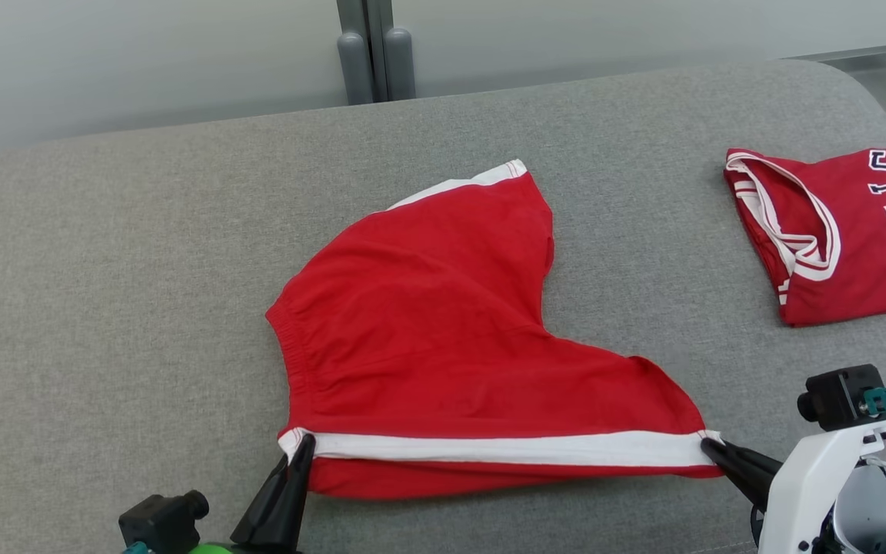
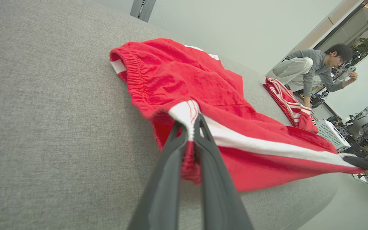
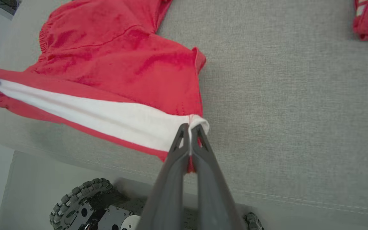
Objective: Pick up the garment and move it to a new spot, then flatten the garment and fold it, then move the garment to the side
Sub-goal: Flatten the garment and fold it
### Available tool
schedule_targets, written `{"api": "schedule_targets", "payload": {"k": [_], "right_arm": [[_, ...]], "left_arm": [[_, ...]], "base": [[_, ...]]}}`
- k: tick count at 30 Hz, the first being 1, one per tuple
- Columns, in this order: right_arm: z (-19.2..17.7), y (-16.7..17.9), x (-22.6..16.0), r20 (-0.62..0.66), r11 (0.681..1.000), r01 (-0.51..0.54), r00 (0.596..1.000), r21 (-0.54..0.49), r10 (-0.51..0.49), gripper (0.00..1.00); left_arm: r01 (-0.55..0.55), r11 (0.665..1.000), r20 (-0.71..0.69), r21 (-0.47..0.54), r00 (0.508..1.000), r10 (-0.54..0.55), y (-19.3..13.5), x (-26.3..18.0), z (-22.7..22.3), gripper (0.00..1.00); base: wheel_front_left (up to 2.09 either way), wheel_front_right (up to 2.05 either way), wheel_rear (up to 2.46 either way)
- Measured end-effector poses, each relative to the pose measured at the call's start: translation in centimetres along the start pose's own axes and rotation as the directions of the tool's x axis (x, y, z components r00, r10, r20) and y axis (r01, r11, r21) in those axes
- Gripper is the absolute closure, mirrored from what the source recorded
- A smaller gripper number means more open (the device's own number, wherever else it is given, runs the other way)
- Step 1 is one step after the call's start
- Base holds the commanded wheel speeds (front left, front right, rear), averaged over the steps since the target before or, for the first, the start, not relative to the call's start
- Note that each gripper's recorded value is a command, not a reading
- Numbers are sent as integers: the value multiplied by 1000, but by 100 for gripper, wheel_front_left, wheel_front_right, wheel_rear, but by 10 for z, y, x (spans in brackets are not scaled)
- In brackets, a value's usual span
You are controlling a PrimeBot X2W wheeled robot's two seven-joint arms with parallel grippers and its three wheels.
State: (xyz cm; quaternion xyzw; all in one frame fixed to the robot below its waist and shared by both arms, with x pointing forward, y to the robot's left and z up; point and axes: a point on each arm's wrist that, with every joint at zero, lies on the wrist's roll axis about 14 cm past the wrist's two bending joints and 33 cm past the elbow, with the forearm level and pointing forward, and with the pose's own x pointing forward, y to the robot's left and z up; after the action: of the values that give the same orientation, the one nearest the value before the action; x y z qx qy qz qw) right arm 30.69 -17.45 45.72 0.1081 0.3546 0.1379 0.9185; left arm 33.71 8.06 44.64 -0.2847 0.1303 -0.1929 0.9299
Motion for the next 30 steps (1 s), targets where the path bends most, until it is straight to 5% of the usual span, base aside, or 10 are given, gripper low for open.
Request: {"api": "schedule_targets", "payload": {"k": [6,11,18,30], "right_arm": [[8,4,-3,16,1000,18,1000,-19,-18,100],[55,7,-6,214,996,40,977,-79,-22,100],[151,29,-21,499,967,59,863,-249,76,100],[286,57,-52,684,871,184,699,-455,209,100]], "left_arm": [[14,1000,7,2,1000,-14,-6,0,3,100],[41,999,87,10,995,-42,-14,10,26,100],[185,974,259,129,942,-213,-53,46,116,100],[410,879,344,243,811,-473,-135,94,244,100]], "base": [[0,0,0],[0,0,0],[0,0,0],[0,0,0]]}}
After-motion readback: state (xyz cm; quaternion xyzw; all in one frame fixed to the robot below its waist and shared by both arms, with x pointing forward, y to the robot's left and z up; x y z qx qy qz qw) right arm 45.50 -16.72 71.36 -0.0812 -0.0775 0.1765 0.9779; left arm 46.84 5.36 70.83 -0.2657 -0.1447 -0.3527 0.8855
